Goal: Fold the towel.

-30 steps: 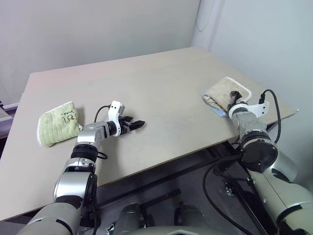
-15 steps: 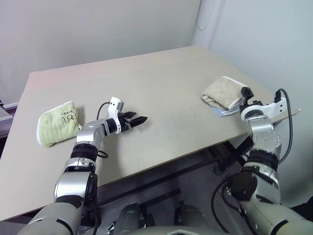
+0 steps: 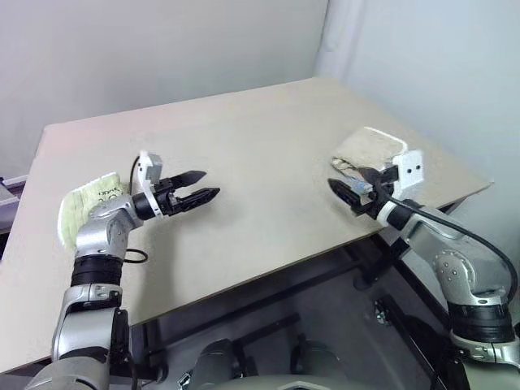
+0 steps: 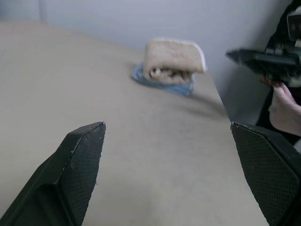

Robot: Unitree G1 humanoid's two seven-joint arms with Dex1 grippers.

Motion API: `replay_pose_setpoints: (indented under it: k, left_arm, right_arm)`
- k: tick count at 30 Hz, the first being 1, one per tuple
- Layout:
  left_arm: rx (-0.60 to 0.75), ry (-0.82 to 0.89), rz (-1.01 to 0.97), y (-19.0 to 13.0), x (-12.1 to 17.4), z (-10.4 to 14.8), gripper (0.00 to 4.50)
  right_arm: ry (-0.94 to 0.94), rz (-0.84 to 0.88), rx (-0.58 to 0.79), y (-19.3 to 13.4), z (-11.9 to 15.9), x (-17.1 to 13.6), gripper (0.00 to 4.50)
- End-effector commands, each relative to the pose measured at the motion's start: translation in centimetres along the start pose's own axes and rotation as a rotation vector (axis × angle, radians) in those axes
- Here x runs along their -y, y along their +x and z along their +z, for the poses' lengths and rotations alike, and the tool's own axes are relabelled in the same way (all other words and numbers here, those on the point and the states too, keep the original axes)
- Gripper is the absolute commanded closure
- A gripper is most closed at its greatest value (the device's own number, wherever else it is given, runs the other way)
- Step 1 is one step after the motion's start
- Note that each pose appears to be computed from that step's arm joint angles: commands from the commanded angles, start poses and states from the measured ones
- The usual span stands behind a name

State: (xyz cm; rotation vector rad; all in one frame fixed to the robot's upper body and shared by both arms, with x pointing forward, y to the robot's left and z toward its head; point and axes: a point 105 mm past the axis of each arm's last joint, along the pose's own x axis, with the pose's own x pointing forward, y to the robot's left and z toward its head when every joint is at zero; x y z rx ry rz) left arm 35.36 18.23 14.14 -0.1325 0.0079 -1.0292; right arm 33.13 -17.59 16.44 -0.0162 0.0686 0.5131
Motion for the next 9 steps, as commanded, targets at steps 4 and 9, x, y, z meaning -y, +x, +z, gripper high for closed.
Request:
replay_pose_setpoints:
  k: [4,9]
  left_arm:
    - [-0.024,0.113,-0.022,-1.5,2.3,-1.0,0.00]
    - [-0.069,0.083,-0.002,-3.1,3.0,-2.5,0.00]
  right_arm:
    - [-0.212,0.031,0.035,-0.5,2.0,-0.7,0.02]
    - [-0.198,0.002,0.049,-0.4,2.4,0.1,0.02]
